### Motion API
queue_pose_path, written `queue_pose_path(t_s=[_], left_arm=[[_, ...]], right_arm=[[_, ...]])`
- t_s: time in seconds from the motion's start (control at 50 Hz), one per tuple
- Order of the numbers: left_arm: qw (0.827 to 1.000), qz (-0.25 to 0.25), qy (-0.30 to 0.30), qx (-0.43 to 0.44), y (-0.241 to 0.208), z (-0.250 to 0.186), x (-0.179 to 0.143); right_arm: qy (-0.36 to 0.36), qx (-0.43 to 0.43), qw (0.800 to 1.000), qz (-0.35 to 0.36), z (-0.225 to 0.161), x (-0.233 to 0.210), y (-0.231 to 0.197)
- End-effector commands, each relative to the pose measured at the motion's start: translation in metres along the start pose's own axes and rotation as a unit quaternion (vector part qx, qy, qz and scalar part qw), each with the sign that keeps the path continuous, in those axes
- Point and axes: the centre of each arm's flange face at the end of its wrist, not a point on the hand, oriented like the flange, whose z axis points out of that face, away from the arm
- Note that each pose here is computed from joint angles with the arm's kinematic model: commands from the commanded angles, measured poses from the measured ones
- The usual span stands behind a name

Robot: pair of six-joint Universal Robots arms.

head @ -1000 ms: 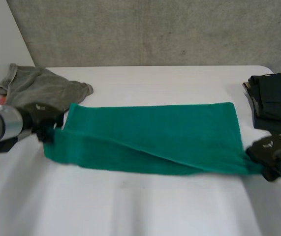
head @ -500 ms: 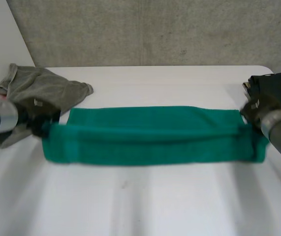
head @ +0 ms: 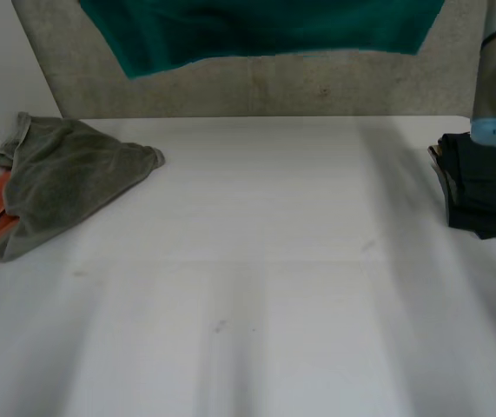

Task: Fold the laundry.

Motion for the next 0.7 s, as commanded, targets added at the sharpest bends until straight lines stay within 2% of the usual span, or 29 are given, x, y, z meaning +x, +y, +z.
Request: queue_pose_path(t_s=[0.02,0.16,0.24,0.26,0.32,0.34,0.38,0.4,0.46,0.48,0.54,0.56,0.62,0.64,0.7], left_arm=[[0.994,0.002,0.005,-0.106,0.062,-0.027,-0.001],[0.978,0.005,0.021,-0.210,0.116,-0.068,0.005],[0.960,0.011,0.037,-0.277,0.144,-0.101,0.008],[0.950,0.013,0.045,-0.308,0.152,-0.116,0.009],[0.935,0.016,0.064,-0.349,0.156,-0.137,0.009],[0.924,0.019,0.081,-0.373,0.155,-0.151,0.011],[0.912,0.026,0.096,-0.398,0.152,-0.164,0.011],[0.899,0.035,0.112,-0.422,0.148,-0.177,0.010],[0.875,0.053,0.136,-0.462,0.138,-0.196,0.008],[0.852,0.066,0.160,-0.494,0.131,-0.211,0.009],[0.805,0.085,0.201,-0.551,0.121,-0.237,0.008],[0.775,0.095,0.228,-0.582,0.115,-0.253,0.006],[0.732,0.107,0.270,-0.617,0.109,-0.274,0.004],[0.709,0.117,0.297,-0.628,0.106,-0.284,0.002],[0.684,0.139,0.333,-0.634,0.105,-0.293,-0.001]], right_arm=[[-0.067,-0.077,0.995,-0.007,-0.033,-0.025,0.035],[-0.152,-0.162,0.975,-0.014,-0.086,-0.056,0.077],[-0.205,-0.232,0.951,-0.021,-0.128,-0.068,0.104],[-0.226,-0.259,0.939,-0.025,-0.144,-0.071,0.112],[-0.252,-0.301,0.919,-0.033,-0.165,-0.070,0.121],[-0.270,-0.327,0.905,-0.038,-0.177,-0.068,0.124],[-0.285,-0.350,0.891,-0.045,-0.187,-0.065,0.127],[-0.303,-0.375,0.875,-0.050,-0.196,-0.060,0.126],[-0.326,-0.408,0.850,-0.062,-0.207,-0.049,0.122],[-0.347,-0.432,0.829,-0.076,-0.214,-0.040,0.117],[-0.387,-0.469,0.787,-0.103,-0.228,-0.025,0.109],[-0.415,-0.493,0.756,-0.119,-0.238,-0.013,0.102],[-0.454,-0.521,0.709,-0.139,-0.253,0.003,0.093],[-0.475,-0.526,0.688,-0.153,-0.259,0.011,0.089],[-0.487,-0.519,0.681,-0.173,-0.263,0.016,0.087]])
